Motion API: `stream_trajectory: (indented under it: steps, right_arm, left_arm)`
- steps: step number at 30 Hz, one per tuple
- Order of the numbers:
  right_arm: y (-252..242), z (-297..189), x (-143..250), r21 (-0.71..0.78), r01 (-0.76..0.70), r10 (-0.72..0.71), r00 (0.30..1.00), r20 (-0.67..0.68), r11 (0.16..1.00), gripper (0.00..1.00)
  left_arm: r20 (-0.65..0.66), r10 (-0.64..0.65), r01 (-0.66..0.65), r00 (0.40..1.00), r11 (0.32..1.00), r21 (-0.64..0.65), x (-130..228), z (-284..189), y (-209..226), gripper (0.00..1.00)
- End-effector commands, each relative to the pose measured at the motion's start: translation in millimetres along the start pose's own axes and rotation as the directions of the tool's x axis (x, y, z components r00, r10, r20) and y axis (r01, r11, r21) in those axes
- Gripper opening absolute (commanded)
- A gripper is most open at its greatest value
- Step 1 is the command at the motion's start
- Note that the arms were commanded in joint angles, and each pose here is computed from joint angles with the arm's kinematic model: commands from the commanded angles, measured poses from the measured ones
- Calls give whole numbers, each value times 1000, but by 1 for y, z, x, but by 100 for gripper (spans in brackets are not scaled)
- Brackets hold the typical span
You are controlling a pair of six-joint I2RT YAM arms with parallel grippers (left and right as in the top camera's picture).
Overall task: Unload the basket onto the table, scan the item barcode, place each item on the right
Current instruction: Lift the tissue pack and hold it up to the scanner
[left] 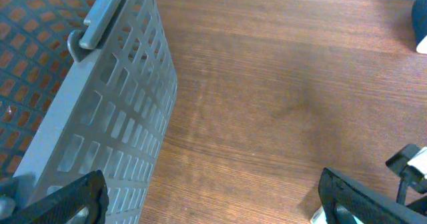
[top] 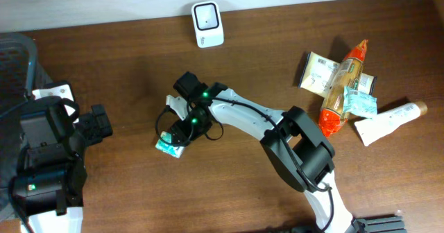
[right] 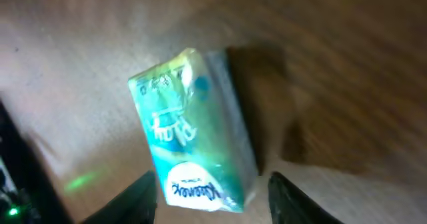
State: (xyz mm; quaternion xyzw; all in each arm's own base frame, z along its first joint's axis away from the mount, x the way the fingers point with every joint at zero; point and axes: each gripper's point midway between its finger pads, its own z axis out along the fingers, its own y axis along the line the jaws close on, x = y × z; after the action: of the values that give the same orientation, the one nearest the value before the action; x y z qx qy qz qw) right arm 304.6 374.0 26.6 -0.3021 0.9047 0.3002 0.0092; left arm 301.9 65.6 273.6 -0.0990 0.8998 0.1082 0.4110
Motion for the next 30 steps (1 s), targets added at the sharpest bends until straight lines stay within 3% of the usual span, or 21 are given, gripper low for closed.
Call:
stream_trajectory:
  steps: [1,4,7,12,16,23,27,30]
  right_arm:
    - [3,18,10,-53,-129,126,990,-62,990,41]
    - [-4,28,16,-46,-209,204,974,-93,977,29]
    - [-2,20,9,-107,-221,213,974,-84,969,4]
    - [30,-28,-9,-471,-196,179,980,-82,860,4]
    - [55,-109,-28,-817,-49,104,995,13,574,4]
    - [43,-165,-40,-809,-44,172,983,70,586,4]
    - [40,-235,-43,-792,9,211,962,174,611,4]
    - [33,-300,-38,-745,113,211,921,327,657,4]
  left_arm:
    - [14,-16,16,1000,1000,-14,-5,-3,4,99]
    - [13,-15,15,1000,1000,-14,-5,-3,4,99]
    - [13,-15,15,1000,1000,-14,-5,-3,4,99]
    - [13,-16,16,1000,1000,-14,-5,-3,4,99]
    - [13,-15,15,1000,1000,-14,-5,-3,4,99]
    - [13,-15,15,1000,1000,-14,-5,-3,4,99]
    - [13,-15,15,1000,1000,-14,-5,-3,4,99]
    - [14,-15,15,1000,1000,-14,-5,-3,4,99]
